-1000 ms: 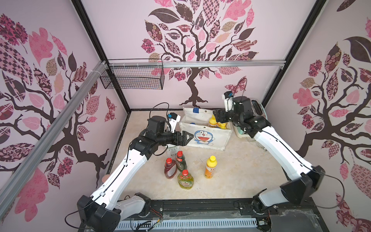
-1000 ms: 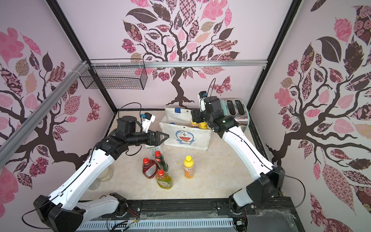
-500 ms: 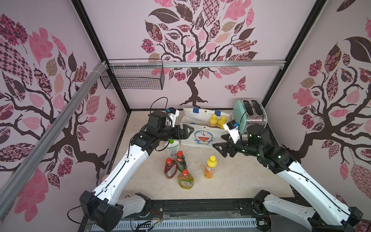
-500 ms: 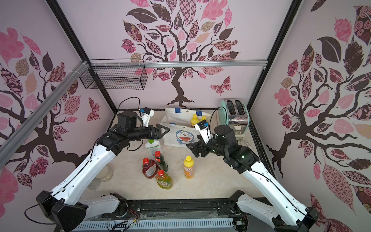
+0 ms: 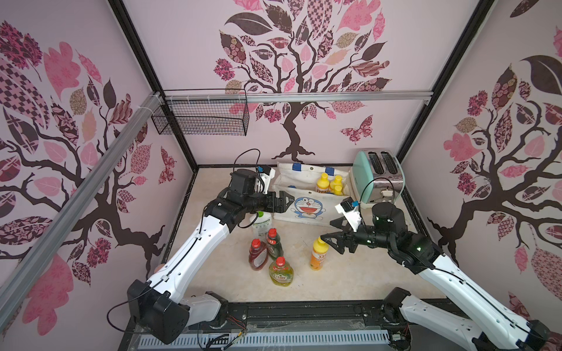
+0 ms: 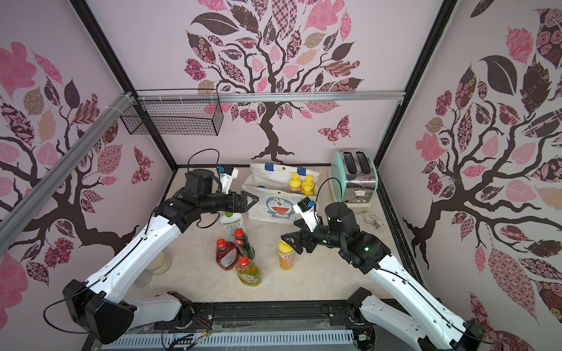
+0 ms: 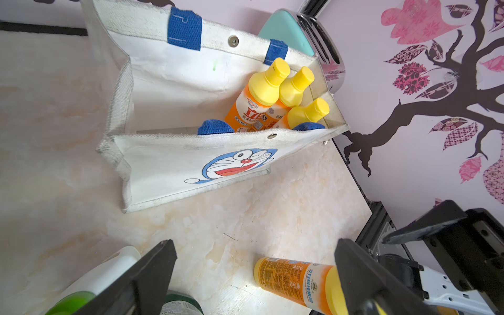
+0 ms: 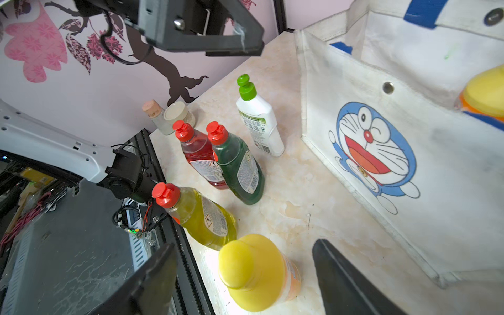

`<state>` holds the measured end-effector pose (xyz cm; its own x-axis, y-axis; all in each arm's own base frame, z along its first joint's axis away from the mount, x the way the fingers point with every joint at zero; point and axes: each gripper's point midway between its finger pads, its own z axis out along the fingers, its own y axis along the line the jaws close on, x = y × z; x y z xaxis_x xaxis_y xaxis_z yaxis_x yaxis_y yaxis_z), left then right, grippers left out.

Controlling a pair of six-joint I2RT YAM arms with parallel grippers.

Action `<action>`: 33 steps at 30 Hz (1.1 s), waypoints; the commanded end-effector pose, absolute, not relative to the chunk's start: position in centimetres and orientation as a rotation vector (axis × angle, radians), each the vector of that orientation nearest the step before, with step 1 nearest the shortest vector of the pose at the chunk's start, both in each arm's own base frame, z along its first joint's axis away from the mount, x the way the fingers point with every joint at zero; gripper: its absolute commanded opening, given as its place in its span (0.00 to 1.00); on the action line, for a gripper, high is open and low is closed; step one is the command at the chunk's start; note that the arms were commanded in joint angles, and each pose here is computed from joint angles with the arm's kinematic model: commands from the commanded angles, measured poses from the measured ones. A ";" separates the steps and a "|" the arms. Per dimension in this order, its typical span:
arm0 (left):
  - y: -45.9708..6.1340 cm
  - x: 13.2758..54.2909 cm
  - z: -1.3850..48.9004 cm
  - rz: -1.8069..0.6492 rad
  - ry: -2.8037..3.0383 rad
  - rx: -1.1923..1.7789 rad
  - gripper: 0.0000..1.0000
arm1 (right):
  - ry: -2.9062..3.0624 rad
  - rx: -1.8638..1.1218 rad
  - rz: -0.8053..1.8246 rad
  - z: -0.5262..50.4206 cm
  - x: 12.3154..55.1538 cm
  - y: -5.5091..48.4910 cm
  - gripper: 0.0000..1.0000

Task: Pack dish soap into the shopping bag
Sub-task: Pick up the bottle of dish soap at the center of the board.

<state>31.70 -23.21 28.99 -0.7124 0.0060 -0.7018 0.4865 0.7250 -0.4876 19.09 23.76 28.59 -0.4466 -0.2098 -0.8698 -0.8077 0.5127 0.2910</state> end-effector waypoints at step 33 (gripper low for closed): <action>-23.5 30.3 29.5 -0.924 2.167 0.452 0.97 | 1.965 -0.893 0.784 24.4 19.1 24.7 0.75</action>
